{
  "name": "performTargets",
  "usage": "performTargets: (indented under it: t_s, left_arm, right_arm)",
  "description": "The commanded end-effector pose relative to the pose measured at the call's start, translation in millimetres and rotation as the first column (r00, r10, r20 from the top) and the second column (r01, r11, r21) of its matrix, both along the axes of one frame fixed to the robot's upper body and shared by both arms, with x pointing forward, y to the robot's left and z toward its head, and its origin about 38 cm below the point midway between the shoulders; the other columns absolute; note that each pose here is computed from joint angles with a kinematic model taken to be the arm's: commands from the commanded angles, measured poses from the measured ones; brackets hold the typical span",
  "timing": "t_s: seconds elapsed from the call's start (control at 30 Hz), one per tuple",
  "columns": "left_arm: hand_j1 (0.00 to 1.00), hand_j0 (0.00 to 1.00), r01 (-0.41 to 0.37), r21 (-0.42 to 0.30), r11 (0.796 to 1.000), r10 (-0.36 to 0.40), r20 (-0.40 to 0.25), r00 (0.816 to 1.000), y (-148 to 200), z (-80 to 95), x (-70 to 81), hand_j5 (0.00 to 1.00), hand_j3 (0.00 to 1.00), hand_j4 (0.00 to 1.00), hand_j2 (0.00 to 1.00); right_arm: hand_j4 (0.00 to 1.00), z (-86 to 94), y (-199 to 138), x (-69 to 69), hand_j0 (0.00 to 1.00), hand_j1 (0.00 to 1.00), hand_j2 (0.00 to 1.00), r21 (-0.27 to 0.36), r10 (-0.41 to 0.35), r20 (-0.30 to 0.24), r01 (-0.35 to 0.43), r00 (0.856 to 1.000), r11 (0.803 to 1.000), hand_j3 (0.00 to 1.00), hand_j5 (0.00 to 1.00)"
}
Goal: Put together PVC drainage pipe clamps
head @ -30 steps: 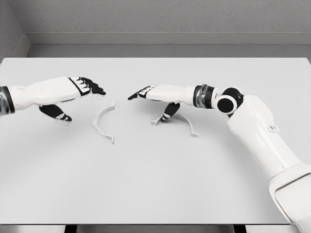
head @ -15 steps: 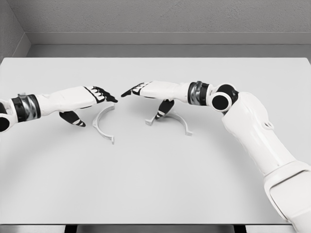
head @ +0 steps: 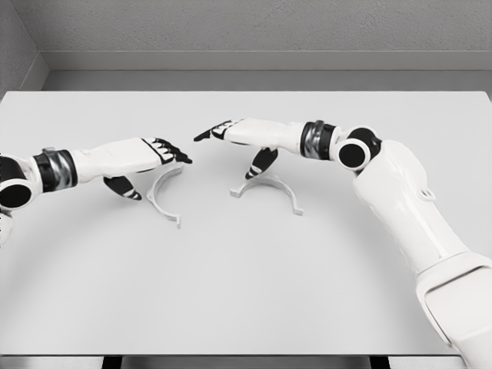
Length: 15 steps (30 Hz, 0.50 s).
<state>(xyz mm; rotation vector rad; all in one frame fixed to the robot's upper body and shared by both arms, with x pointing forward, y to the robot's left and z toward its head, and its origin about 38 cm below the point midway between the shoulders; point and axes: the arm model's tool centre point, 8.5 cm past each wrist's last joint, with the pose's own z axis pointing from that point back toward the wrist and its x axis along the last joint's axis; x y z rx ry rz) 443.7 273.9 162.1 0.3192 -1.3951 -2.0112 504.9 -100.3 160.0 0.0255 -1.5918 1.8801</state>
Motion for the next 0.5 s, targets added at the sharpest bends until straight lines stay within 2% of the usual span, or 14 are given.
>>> performTargets:
  t_s: [0.0,0.07,0.23,0.4,0.47]
  left_arm:
    - [1.00,1.00,-0.008,-0.003,1.000,0.008,-0.014,1.000,-1,-5.7,1.2,1.00,1.00,1.00,1.00]
    - [1.00,1.00,-0.005,-0.001,1.000,0.005,-0.017,1.000,-2,-6.8,0.8,1.00,1.00,1.00,1.00]
    - [1.00,1.00,0.002,-0.004,1.000,-0.002,-0.015,1.000,-6,-7.1,1.1,1.00,1.00,1.00,1.00]
    - [1.00,1.00,0.003,-0.003,1.000,-0.003,-0.014,1.000,-7,-6.8,1.3,1.00,1.00,1.00,1.00]
    - [1.00,1.00,0.004,-0.002,1.000,-0.004,-0.015,1.000,-7,-7.2,1.1,1.00,1.00,1.00,1.00]
  right_arm:
    - [1.00,9.5,4,-1.3,1.00,1.00,1.00,0.025,0.009,0.019,-0.009,1.000,1.000,1.00,1.00]
    - [1.00,16.4,2,-4.6,1.00,1.00,1.00,0.027,0.020,0.046,-0.022,0.999,0.999,1.00,1.00]
    - [1.00,12.2,-22,-1.4,1.00,1.00,1.00,-0.001,-0.013,0.041,0.013,0.999,1.000,1.00,1.00]
    - [1.00,-10.5,-36,-3.1,1.00,1.00,1.00,-0.029,-0.044,-0.008,0.044,0.999,0.999,1.00,1.00]
    - [1.00,-11.7,-34,-3.9,1.00,1.00,1.00,-0.033,-0.039,-0.009,0.039,0.999,0.999,1.00,1.00]
